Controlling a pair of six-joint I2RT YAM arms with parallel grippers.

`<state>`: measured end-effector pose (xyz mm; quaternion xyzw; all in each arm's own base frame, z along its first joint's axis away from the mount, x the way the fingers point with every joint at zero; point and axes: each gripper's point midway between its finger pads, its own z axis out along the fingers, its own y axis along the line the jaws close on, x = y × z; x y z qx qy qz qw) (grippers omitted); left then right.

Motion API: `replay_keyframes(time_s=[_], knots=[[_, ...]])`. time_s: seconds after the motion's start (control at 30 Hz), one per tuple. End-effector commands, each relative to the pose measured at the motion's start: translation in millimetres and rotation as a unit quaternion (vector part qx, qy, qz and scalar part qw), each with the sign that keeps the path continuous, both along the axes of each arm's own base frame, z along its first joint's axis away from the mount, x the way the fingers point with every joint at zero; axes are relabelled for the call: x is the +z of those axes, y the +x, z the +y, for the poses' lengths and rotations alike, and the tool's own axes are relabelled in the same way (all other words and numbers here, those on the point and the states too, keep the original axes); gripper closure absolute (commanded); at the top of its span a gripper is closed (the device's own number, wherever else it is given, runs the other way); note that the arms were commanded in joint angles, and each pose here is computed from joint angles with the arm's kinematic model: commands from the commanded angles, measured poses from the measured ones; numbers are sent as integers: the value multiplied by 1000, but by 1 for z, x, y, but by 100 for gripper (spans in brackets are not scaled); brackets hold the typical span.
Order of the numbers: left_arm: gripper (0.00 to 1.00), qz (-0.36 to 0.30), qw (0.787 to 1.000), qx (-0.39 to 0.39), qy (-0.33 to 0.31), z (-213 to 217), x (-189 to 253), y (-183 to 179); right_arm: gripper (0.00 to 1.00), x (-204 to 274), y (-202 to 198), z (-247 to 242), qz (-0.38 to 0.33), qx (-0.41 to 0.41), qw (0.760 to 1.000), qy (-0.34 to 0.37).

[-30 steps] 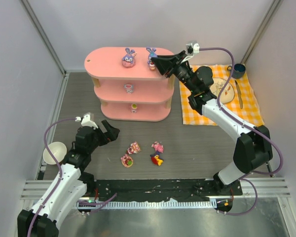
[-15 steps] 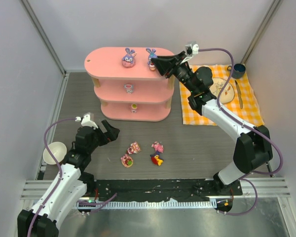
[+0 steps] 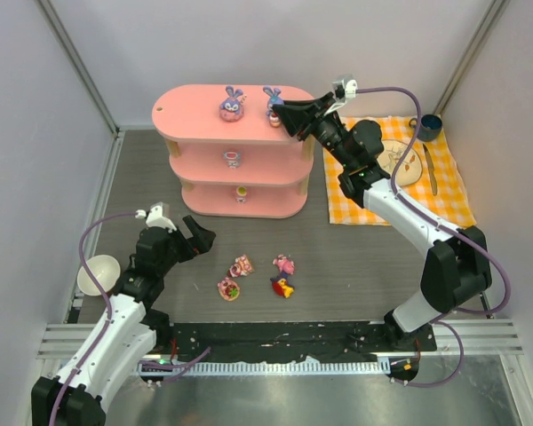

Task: Place and organize the plastic toys onto the shelf

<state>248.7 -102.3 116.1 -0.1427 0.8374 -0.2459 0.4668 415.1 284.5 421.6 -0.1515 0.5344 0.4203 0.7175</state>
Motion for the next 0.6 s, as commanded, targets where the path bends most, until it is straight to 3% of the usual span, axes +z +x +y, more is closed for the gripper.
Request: replay_keyframes(time_s=[0.0, 0.23, 0.57], knots=[[0, -29, 1000, -4, -8, -3, 14, 6, 66, 14, -7, -6, -17, -9, 1000, 2], [0, -26, 1000, -4, -7, -3, 12, 5, 56, 14, -8, -6, -17, -8, 1000, 2], [0, -29, 1000, -5, -8, -3, 13, 4, 50, 16, -10, -7, -22, -10, 1000, 0]])
